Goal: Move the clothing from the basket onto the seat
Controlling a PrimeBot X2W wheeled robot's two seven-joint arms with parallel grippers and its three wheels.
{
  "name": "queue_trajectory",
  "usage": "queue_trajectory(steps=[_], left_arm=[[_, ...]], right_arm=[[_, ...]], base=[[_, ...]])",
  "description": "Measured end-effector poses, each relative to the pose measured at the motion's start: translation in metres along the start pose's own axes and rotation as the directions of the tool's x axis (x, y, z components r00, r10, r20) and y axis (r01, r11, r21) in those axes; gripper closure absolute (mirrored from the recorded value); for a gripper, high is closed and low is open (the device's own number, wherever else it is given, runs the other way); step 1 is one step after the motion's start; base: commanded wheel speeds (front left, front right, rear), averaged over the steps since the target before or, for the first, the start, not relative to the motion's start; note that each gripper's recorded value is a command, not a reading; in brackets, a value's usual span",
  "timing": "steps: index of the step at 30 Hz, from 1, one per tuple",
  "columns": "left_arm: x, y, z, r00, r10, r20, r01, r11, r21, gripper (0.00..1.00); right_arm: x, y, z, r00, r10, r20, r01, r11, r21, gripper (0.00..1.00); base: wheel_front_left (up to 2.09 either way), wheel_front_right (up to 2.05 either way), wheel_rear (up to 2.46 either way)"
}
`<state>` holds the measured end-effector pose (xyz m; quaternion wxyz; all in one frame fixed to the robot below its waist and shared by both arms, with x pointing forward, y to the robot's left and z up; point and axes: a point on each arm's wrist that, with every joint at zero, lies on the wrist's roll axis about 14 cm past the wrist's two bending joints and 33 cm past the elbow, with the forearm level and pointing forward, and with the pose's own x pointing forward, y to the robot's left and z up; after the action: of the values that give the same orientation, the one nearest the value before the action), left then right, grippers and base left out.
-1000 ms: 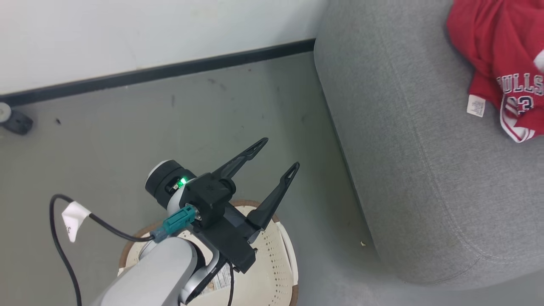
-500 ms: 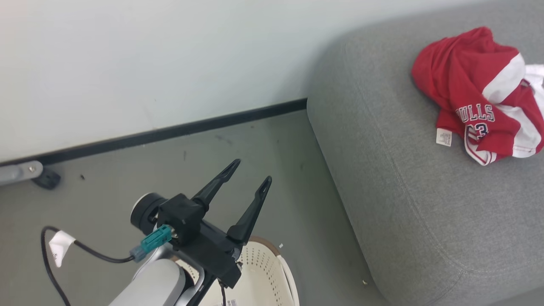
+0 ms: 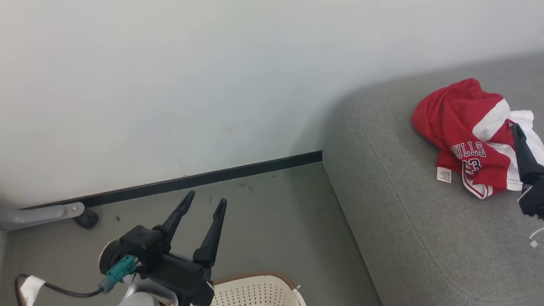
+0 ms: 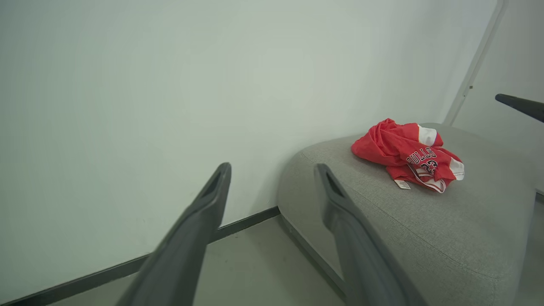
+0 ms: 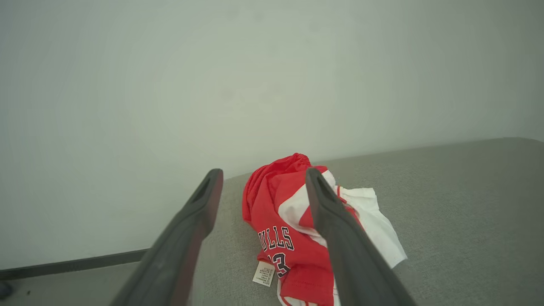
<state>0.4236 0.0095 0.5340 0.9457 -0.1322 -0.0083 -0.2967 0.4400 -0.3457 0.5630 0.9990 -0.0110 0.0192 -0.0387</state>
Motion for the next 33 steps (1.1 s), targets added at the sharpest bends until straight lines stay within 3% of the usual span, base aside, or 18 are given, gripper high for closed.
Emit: queue_trajectory(steps=[5,14,23,33], left_arm=[[-0.023,0.025,0.009,0.994,0.105,0.02,-0.105,0.994,-0.001,0.0],[-0.066,0.052,0.013,0.969,0.243,0.035,-0.243,0.97,-0.002,0.0],[-0.107,0.081,0.017,0.918,0.393,0.061,-0.392,0.92,-0.024,0.0],[-0.134,0.094,0.016,0.867,0.492,0.078,-0.486,0.87,-0.081,0.0]], right_arm=[[-0.009,0.043,-0.012,0.995,0.104,0.009,-0.104,0.993,0.046,0.0],[-0.024,0.112,0.001,0.961,0.26,0.094,-0.267,0.961,0.073,0.0],[-0.049,0.158,-0.005,0.938,0.322,0.131,-0.339,0.929,0.15,0.0],[-0.068,0.168,-0.026,0.954,0.282,0.106,-0.299,0.93,0.213,0.0]], base=[[0.0,0.0,0.0],[0.0,0.0,0.0],[0.0,0.0,0.0],[0.0,0.0,0.0]])
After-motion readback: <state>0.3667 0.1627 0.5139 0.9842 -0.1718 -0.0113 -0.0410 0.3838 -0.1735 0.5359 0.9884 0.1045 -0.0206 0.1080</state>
